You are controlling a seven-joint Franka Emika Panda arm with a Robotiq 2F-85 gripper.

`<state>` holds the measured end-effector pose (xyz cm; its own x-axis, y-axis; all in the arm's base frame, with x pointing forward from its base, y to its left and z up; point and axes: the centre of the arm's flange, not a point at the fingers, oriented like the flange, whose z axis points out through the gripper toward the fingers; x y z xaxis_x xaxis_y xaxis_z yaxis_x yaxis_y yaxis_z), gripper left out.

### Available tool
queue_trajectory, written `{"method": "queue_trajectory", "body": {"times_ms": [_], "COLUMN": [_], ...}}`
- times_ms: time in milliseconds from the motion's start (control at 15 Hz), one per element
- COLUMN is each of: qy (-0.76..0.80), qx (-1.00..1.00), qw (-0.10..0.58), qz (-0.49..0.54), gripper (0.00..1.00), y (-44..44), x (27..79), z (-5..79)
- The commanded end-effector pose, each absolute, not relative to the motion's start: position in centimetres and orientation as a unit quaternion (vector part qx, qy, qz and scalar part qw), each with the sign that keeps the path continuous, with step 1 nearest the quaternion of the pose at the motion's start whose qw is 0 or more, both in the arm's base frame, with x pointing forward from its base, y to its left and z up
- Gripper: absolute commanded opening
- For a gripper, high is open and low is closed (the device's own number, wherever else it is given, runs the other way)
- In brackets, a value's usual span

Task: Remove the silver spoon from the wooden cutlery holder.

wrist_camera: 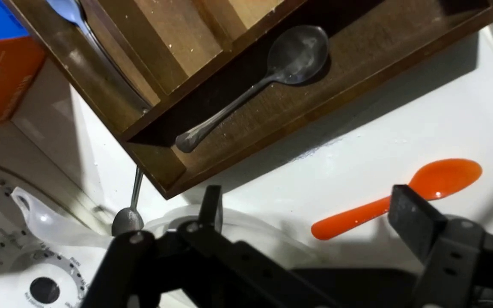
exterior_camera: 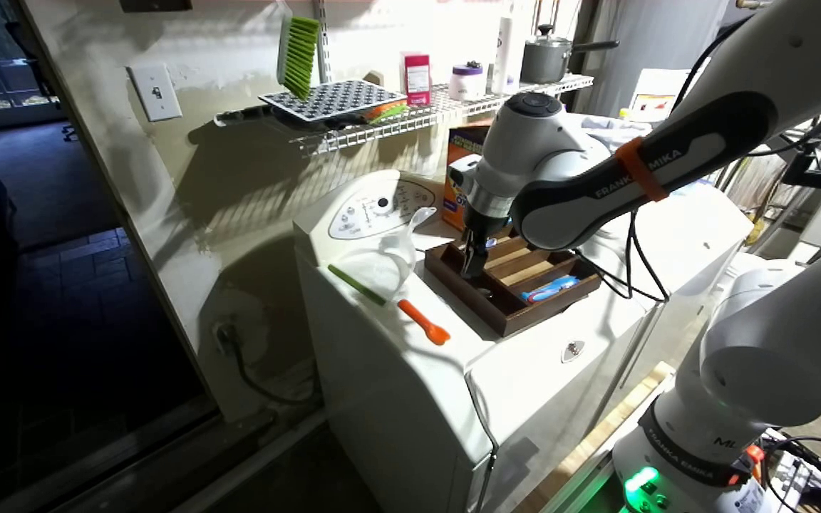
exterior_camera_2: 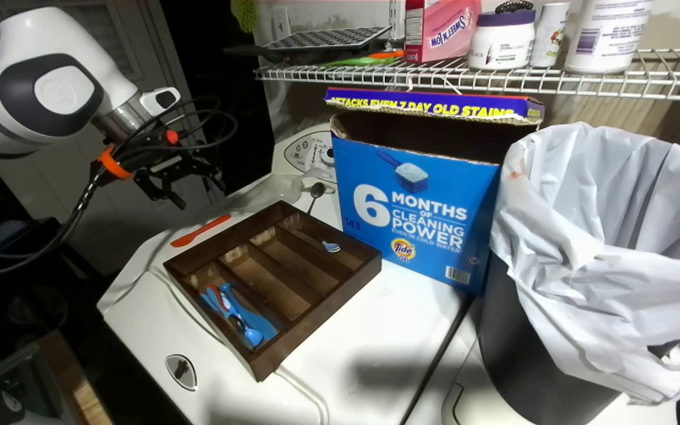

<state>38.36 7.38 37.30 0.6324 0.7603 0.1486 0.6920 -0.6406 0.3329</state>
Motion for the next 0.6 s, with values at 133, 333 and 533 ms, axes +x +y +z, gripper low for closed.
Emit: {"method": "queue_trajectory", "body": {"times_ms": [133,333,533], "qy": [0.420,0.442,0.458], "qx": [0.898,0.889,0.882], "qw": [0.098,0.095,0.092], "qz": [0.090,0.073,0.065], "gripper": [1.00,1.00,1.00], "y": [4.2,3.6,2.9], "x": [35.8,35.7,35.5], "z": [32.8,31.5,30.7]}}
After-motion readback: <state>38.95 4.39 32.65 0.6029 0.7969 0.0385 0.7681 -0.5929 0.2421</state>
